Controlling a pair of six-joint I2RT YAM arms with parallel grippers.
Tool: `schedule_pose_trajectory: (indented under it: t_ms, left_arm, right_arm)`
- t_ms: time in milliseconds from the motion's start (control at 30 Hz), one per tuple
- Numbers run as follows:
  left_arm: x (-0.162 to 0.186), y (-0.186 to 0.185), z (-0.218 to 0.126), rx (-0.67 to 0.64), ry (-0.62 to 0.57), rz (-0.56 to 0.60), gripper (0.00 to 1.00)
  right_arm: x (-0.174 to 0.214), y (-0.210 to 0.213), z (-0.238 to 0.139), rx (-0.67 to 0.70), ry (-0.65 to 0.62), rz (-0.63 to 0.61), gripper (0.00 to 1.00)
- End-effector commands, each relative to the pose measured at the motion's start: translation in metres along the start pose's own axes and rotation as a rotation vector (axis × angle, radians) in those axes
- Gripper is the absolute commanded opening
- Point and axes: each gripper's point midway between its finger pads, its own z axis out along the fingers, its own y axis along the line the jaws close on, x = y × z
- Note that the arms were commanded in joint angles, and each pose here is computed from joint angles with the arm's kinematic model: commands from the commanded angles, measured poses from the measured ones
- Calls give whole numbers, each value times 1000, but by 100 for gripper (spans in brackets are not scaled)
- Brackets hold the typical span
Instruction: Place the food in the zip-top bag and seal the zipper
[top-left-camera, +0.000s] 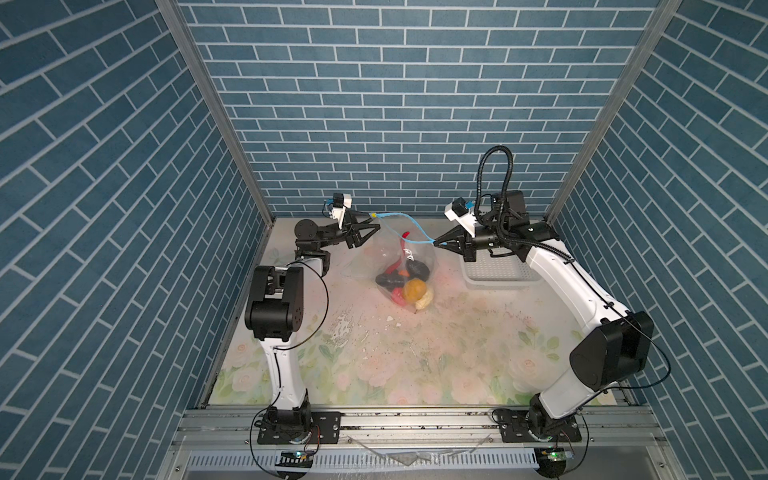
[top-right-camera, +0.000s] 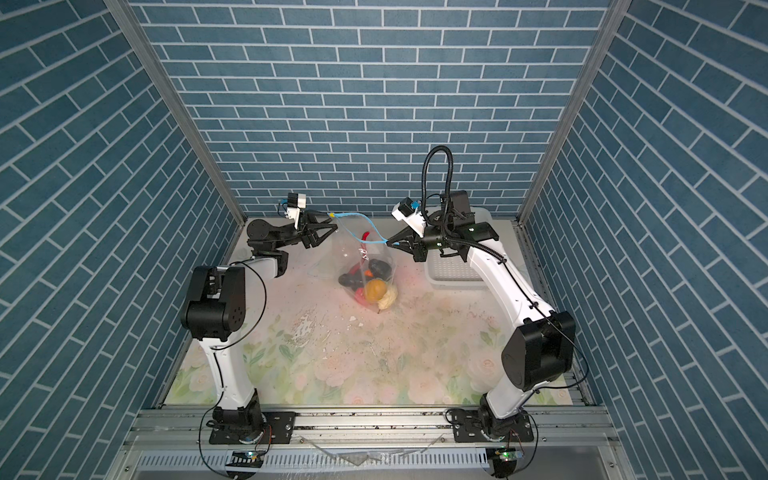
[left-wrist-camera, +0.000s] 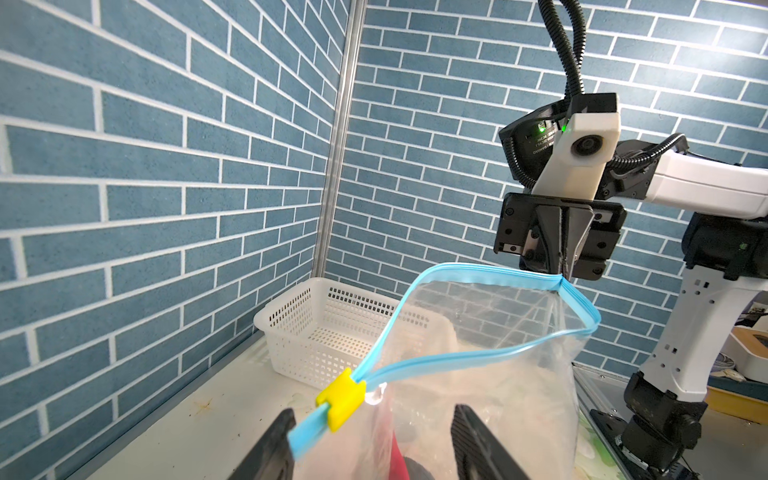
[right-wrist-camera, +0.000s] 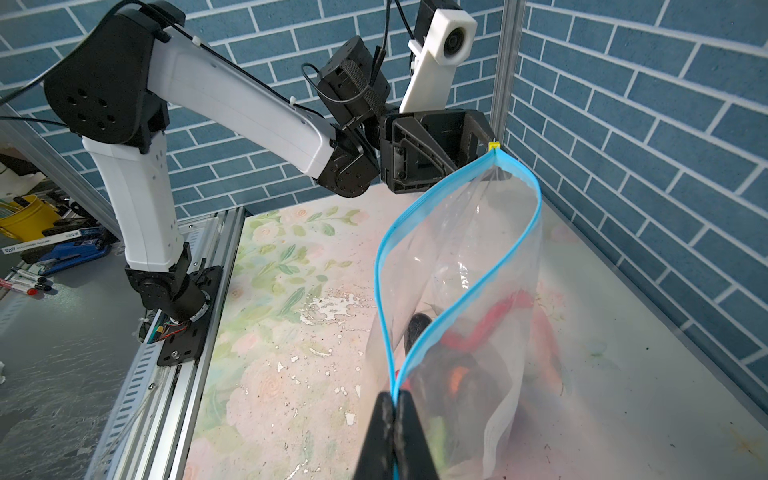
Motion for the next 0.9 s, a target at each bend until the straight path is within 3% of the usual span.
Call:
schedule_pose_trajectory:
  t_ms: [0, 300, 733, 867]
  left_arm:
    - [-5, -6, 2, 31, 5, 42, 53]
    - [-1, -14, -1, 37, 15, 41, 26]
    - [-5, -25, -3, 42, 18, 43, 2]
    - [-6, -27, -3, 48, 22, 33, 0]
  right_arm:
    - [-20, 2, -5, -17, -35, -62, 0]
    - [-21, -4, -5, 0, -31, -49, 0]
    - [-21, -15, -12, 28, -46, -14, 0]
    - [-21, -17, -15, 36, -52, -8, 0]
